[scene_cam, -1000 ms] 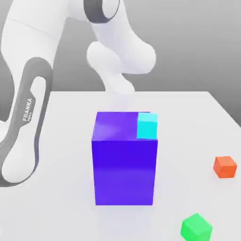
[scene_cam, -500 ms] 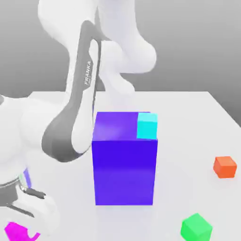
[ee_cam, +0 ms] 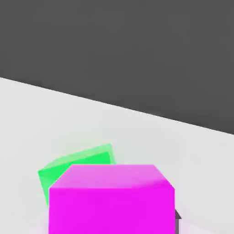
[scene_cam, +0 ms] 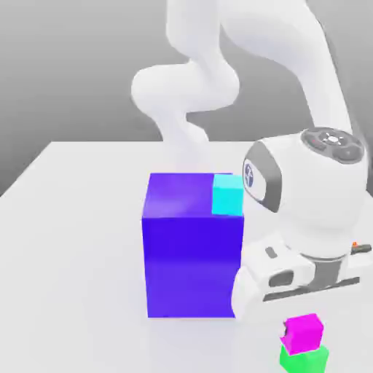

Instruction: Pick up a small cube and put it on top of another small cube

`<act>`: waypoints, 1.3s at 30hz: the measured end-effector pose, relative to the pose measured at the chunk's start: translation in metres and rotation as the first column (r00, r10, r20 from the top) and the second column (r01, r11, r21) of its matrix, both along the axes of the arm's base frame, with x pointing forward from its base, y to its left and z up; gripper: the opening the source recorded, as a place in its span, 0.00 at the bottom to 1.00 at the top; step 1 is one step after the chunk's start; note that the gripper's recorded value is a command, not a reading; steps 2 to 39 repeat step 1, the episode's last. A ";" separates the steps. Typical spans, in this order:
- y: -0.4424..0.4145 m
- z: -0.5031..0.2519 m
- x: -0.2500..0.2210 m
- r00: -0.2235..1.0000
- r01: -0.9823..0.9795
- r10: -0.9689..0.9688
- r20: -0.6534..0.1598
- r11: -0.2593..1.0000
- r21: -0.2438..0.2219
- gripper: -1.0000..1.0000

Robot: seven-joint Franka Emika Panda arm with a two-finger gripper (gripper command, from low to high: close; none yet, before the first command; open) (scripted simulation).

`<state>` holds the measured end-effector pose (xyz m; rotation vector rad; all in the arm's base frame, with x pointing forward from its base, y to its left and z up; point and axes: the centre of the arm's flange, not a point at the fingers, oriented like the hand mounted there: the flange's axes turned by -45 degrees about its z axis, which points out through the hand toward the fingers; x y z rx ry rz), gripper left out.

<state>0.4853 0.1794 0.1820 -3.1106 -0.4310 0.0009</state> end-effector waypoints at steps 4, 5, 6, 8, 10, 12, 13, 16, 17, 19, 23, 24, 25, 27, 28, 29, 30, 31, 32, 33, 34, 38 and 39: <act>0.000 0.000 0.000 1.000 0.000 0.000 0.000 1.000 0.000 1.00; 0.000 0.000 0.000 1.000 0.000 0.000 0.000 1.000 0.000 1.00; 0.000 0.000 0.000 1.000 0.000 0.000 0.000 1.000 0.000 1.00; 0.000 0.000 0.000 1.000 0.000 0.000 0.000 1.000 0.000 1.00; 0.000 0.000 0.000 1.000 0.000 0.000 0.000 1.000 0.000 1.00; 0.000 0.000 0.000 1.000 0.000 0.000 0.000 1.000 0.000 1.00; 0.000 0.000 0.000 1.000 0.000 0.000 0.000 1.000 0.000 1.00; 0.000 0.000 0.000 1.000 0.000 0.000 0.000 1.000 0.000 1.00; 0.000 0.000 0.000 1.000 0.000 0.000 0.000 1.000 0.000 1.00; 0.000 0.000 0.000 1.000 0.000 0.000 0.000 1.000 0.000 1.00; 0.000 0.000 0.000 1.000 0.000 0.000 0.000 1.000 0.000 1.00; 0.000 0.000 0.000 1.000 0.000 0.000 0.000 1.000 0.000 1.00; 0.000 0.000 0.000 1.000 0.000 0.000 0.000 1.000 0.000 1.00; 0.000 0.000 0.000 1.000 0.000 0.000 0.000 1.000 0.000 1.00; 0.000 0.000 0.000 1.000 0.000 0.000 0.000 1.000 0.000 1.00; 0.000 0.000 0.000 1.000 0.000 0.000 0.000 1.000 0.000 1.00; 0.000 0.000 0.000 1.000 0.000 0.000 0.000 1.000 0.000 1.00; 0.000 0.000 0.000 1.000 0.000 0.000 0.000 1.000 0.000 1.00; 0.000 0.000 0.000 1.000 0.000 0.000 0.000 1.000 0.000 1.00; 0.000 0.000 0.000 1.000 0.000 0.000 0.000 1.000 0.000 1.00; 0.000 0.000 0.000 1.000 0.000 0.000 0.000 1.000 0.000 1.00; 0.000 0.000 0.000 1.000 0.000 0.000 0.000 1.000 0.000 1.00; 0.000 0.000 0.000 1.000 0.000 0.000 0.000 1.000 0.000 1.00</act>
